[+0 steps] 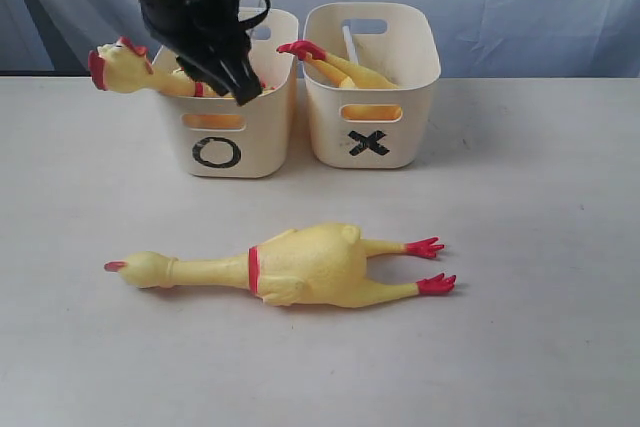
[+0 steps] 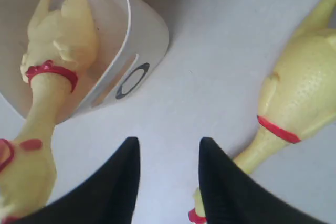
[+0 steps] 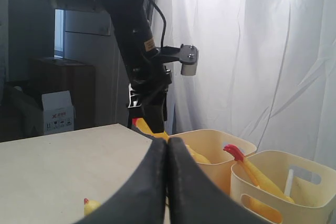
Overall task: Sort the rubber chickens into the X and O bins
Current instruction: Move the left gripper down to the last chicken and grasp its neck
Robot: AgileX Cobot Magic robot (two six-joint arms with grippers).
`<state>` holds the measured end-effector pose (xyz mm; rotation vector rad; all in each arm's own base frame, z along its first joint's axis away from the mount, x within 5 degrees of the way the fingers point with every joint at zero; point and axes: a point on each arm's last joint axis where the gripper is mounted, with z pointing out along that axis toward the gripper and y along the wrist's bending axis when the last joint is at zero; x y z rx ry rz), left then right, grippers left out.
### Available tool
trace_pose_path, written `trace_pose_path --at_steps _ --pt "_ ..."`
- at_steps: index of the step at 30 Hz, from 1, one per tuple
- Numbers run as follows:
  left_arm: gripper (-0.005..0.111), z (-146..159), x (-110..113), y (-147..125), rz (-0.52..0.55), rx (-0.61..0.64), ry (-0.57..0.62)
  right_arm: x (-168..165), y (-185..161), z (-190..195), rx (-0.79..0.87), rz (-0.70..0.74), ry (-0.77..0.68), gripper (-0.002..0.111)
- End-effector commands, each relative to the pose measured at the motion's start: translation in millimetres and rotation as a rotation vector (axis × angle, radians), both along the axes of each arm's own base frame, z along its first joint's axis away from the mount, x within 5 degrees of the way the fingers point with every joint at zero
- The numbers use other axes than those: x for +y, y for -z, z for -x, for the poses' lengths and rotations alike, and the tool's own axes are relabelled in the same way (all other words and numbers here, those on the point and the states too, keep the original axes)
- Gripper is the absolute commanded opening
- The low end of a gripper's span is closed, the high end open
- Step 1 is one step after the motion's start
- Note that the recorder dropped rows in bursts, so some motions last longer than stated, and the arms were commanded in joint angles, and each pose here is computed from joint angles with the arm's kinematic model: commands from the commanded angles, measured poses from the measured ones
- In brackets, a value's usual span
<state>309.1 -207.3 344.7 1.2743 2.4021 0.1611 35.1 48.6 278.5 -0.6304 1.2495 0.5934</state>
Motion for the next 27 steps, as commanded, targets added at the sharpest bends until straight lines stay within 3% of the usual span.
trace_pose_path --at_steps 1,9,17,27 --pt "0.036 30.4 7.6 -1.4 -0.001 0.031 0.049 -0.3 1.3 -0.1 -0.003 0.005 0.007 -0.001" --pt "0.036 76.7 33.4 23.4 -0.021 0.092 0.241 -0.4 1.3 -0.2 -0.003 0.005 0.009 -0.001" --pt "0.036 98.3 47.9 95.9 -0.122 0.029 0.577 -0.4 1.3 -0.2 -0.003 0.005 0.009 -0.001" --pt "0.037 99.4 47.9 123.9 -0.113 -0.101 0.665 -0.3 1.3 -0.1 -0.003 0.005 0.007 -0.001"
